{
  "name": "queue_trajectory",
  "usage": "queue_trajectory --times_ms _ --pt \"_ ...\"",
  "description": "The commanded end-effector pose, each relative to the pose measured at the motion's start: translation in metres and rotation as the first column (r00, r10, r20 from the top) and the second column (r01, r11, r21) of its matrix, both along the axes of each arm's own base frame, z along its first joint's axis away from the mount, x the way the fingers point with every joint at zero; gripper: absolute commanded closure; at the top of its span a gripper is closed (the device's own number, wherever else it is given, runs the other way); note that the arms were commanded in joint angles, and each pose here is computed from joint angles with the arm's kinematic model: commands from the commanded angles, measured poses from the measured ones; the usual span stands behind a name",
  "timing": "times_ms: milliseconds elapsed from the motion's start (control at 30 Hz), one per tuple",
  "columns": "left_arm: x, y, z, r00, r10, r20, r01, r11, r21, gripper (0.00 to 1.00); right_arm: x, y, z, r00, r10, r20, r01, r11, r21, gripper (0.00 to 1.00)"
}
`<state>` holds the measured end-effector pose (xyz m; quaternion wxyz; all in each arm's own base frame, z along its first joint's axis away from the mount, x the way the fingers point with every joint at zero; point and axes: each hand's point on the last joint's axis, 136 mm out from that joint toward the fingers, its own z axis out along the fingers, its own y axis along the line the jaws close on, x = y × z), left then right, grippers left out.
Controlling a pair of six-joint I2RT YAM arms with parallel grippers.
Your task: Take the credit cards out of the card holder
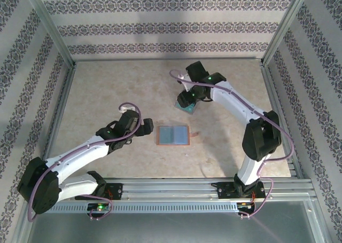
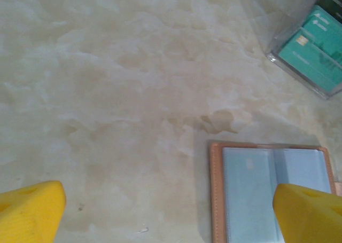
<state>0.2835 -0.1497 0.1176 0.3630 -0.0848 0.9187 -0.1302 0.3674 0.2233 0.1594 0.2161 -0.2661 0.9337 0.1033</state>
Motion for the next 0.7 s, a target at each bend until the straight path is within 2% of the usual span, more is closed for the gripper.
queue_trajectory --times_ms 0,267,467,667 --pt "0.001 0.019 0.004 0.994 0.106 0.037 -0.105 0.994 -0.026 0.01 -0.024 0.006 -0.013 0.982 -0.177 -0.062 0.179 0.984 0.02 0.34" --pt "-0.006 0.041 0.003 0.98 0.188 0.065 -0.185 0.981 -0.056 0.01 -0.085 0.019 -0.054 0.939 -0.33 -0.098 0.323 0.943 -0.078 0.32" --pt "-0.014 0.05 -0.006 0.974 0.221 0.058 -0.218 0.974 -0.062 0.01 -0.115 0.05 -0.076 0.948 -0.3 -0.104 0.286 0.949 -0.13 0.35" --pt "-0.02 0.057 -0.016 0.965 0.257 0.044 -0.253 0.964 -0.076 0.01 -0.125 0.087 -0.095 0.958 -0.258 -0.122 0.24 0.96 -0.142 0.38"
